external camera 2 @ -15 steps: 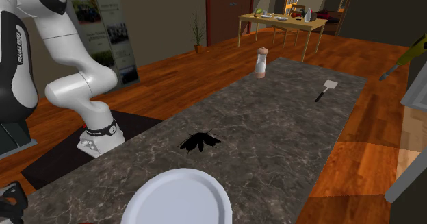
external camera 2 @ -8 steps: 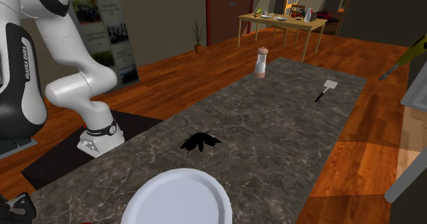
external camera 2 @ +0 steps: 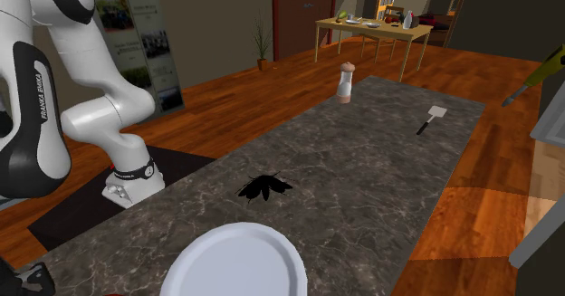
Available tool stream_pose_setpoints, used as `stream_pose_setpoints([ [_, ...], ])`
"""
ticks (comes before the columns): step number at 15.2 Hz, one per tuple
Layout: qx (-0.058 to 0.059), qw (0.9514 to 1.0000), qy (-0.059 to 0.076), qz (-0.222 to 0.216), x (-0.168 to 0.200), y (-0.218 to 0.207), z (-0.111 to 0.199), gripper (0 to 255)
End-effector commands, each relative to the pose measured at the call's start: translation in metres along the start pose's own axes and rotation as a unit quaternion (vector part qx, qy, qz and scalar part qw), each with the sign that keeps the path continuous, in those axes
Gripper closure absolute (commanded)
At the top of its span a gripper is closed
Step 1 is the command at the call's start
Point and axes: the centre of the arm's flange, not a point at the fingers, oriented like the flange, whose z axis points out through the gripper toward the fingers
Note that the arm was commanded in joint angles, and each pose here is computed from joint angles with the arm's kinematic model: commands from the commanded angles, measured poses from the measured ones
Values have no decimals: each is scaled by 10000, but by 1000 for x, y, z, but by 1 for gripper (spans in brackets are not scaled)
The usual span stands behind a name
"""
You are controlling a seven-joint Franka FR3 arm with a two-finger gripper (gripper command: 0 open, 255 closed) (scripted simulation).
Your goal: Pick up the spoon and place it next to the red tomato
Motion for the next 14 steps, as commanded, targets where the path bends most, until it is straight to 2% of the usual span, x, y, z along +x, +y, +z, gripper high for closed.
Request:
stream_pose_setpoints([
  [1,0,10000,1,0,0,0,0,255],
  [3,0,10000,0,0,0,0,0,255],
  [4,0,10000,0,0,0,0,0,0],
  [9,0,10000,0,0,0,0,0,0],
  [13,0,10000,1,0,0,0,-50,0],
  [14,0,10000,1,0,0,0,-50,0],
])
